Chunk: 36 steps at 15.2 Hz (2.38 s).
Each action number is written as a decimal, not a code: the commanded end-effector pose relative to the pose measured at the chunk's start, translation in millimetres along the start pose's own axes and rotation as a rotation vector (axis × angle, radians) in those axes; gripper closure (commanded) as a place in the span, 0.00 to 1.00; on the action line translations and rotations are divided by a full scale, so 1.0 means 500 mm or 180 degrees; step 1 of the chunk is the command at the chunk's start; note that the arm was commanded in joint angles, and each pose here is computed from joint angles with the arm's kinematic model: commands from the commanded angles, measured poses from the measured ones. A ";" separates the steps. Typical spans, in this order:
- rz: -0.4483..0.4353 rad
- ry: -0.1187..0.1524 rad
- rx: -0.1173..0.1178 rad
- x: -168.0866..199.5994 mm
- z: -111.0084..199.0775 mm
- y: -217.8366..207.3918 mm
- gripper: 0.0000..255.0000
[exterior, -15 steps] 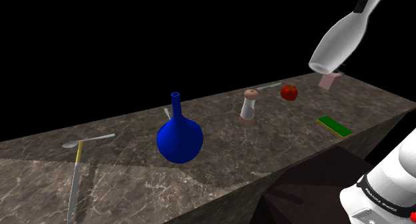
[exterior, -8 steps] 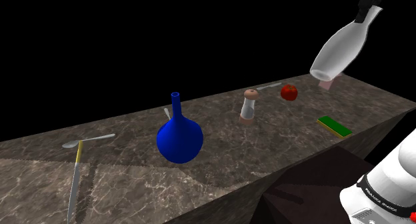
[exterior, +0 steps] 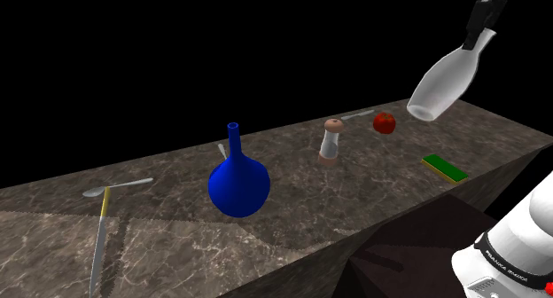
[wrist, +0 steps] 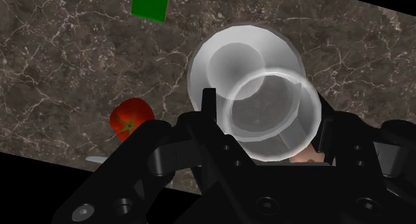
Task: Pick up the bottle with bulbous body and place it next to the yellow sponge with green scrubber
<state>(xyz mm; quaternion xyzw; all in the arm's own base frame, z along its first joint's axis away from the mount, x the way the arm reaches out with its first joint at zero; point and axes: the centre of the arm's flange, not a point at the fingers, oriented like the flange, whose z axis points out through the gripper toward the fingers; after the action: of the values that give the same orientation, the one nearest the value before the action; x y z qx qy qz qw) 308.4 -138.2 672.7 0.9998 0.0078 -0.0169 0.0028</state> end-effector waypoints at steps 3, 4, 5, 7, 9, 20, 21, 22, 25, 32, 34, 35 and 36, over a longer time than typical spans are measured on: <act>0.0000 0.0003 -0.0001 0.001 0.042 0.001 1.00; 0.0000 0.0003 -0.0001 0.001 0.052 0.001 1.00; 0.0000 0.0003 -0.0001 0.002 0.063 0.001 1.00; 0.0000 0.0003 -0.0001 0.002 0.084 0.000 1.00; 0.0000 0.0003 -0.0001 0.003 0.105 0.000 1.00; 0.0000 0.0003 -0.0001 0.007 0.221 0.000 1.00; 0.0000 0.0003 -0.0001 0.007 0.232 0.000 1.00; 0.0000 0.0003 -0.0001 0.008 0.242 0.000 1.00; 0.0000 0.0003 -0.0001 0.009 0.274 -0.001 1.00; 0.0000 0.0003 -0.0001 0.011 0.348 -0.001 1.00; 0.0000 0.0003 -0.0001 0.012 0.369 -0.001 1.00; 0.0000 0.0003 -0.0001 0.012 0.380 -0.001 1.00; 0.0000 0.0003 -0.0001 0.013 0.390 -0.001 1.00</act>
<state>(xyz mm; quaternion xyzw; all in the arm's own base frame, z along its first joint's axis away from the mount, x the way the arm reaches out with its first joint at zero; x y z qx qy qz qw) 308.3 -139.2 482.9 0.9998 0.0079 -0.0169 0.0029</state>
